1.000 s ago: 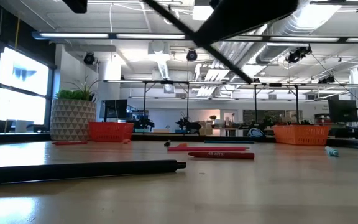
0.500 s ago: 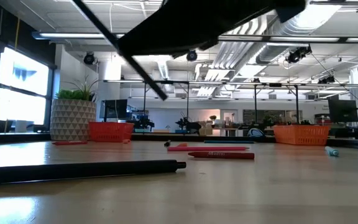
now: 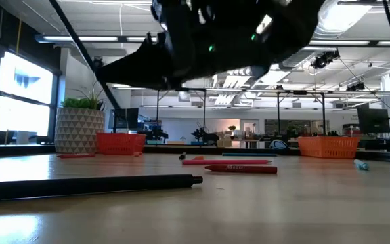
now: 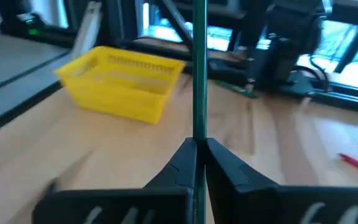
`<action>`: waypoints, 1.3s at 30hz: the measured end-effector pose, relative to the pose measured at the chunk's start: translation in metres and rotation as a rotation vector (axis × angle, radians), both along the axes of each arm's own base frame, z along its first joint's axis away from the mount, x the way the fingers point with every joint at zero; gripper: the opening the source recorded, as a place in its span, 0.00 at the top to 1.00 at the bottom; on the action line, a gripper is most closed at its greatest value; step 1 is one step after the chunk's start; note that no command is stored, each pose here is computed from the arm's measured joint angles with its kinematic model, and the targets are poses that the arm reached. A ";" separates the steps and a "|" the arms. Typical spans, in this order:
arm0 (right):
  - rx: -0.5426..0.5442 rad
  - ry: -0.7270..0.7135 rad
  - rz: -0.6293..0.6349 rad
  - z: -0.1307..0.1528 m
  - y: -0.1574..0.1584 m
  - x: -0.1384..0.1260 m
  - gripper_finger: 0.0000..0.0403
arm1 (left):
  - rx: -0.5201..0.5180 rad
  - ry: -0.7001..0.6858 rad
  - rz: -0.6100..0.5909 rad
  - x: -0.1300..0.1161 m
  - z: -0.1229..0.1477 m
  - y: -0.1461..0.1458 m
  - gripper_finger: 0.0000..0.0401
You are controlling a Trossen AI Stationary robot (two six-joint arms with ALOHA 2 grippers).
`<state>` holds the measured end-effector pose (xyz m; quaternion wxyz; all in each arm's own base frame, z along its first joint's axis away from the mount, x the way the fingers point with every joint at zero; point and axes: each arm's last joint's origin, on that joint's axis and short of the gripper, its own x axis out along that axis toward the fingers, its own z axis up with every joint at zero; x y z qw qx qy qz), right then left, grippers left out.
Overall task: Sort crayons/erasers/pens/pencils in bins
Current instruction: Put the green pencil into the red bin
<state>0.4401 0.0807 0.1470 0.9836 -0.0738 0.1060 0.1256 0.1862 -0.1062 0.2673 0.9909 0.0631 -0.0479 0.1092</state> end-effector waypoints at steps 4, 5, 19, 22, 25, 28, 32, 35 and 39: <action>0.051 -0.072 -0.010 -0.010 -0.013 0.007 1.00 | 0.007 -0.014 0.002 -0.003 0.004 0.002 0.68; 0.068 -0.074 -0.005 -0.012 -0.016 0.008 1.00 | 0.010 -0.014 0.002 -0.004 0.005 0.003 0.68; 0.109 -0.170 -0.045 -0.006 -0.036 0.011 1.00 | 0.023 0.040 0.003 -0.016 0.004 -0.001 0.68; 0.126 -0.231 -0.080 -0.012 -0.043 0.003 1.00 | 0.019 0.039 0.004 -0.016 0.004 -0.001 0.68; 0.179 -0.290 -0.128 -0.024 -0.055 -0.018 1.00 | 0.018 0.038 0.005 -0.016 0.005 -0.001 0.68; 0.230 -0.361 -0.171 -0.033 -0.066 -0.043 1.00 | 0.005 0.035 0.010 -0.015 0.004 0.000 0.68; 0.280 -0.404 -0.161 -0.030 -0.065 -0.062 1.00 | -0.046 0.025 0.012 -0.010 -0.004 0.010 0.68; 0.268 -0.459 -0.125 -0.013 -0.053 -0.064 1.00 | -0.105 0.016 0.001 -0.007 -0.016 0.021 0.68; 0.238 -0.519 -0.054 0.009 -0.031 -0.061 1.00 | -0.180 0.011 -0.016 -0.003 -0.026 0.032 0.68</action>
